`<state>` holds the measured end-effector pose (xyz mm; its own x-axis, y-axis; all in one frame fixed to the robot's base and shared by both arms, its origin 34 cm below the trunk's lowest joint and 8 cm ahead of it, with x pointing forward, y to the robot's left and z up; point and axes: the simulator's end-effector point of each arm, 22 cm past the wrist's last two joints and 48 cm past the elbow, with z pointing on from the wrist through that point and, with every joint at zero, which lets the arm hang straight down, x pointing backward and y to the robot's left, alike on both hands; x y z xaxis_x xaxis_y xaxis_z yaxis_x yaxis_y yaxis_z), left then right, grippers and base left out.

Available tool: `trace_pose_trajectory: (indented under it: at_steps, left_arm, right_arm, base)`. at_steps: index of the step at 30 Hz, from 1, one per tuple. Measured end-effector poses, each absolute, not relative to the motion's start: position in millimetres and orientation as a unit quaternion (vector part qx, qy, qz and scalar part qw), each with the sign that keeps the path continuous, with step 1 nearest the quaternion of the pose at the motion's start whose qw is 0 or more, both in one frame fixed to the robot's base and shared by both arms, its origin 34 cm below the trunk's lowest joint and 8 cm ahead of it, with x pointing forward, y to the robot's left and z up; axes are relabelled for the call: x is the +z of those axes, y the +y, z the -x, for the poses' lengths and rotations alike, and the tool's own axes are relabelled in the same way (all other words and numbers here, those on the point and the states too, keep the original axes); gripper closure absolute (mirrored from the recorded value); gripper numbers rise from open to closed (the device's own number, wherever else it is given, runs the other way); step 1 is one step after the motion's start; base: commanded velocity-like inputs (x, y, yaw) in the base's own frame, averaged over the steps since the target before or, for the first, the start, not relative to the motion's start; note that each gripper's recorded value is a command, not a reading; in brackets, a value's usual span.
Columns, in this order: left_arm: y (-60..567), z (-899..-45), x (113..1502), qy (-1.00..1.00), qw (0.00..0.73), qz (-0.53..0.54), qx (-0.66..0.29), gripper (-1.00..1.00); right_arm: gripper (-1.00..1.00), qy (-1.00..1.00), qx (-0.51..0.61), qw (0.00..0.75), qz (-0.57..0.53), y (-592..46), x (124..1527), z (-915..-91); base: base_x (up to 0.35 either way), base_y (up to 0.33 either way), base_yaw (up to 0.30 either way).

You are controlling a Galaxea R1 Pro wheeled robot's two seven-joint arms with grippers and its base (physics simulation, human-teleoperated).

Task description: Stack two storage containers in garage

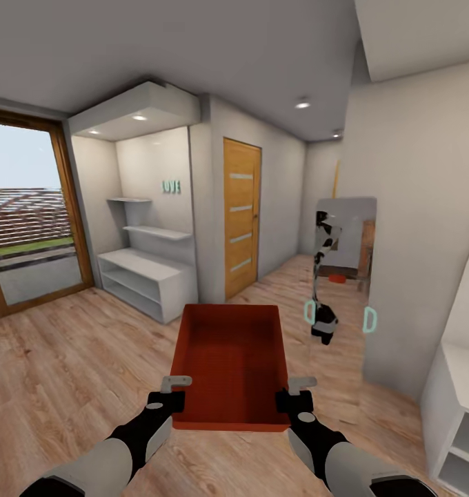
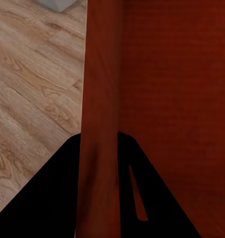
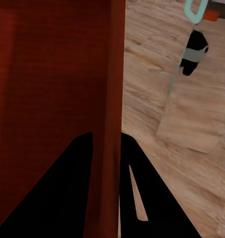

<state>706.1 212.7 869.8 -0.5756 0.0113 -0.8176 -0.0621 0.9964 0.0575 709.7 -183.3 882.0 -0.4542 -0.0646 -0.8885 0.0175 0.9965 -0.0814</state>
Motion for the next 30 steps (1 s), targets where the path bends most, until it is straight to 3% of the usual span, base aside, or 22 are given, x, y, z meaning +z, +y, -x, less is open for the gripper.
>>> trace_pose_trajectory:
  at_steps: [30]
  left_arm:
    - [212.7, -706.2, 869.8, 0.887, 0.460, 0.014, 0.040, 1.00]
  right_arm:
    - [1.00, 0.852, -0.039, 0.522, 0.014, -183.2, 882.1, -709.7]
  base:
    - [0.322, 0.000, 0.000]
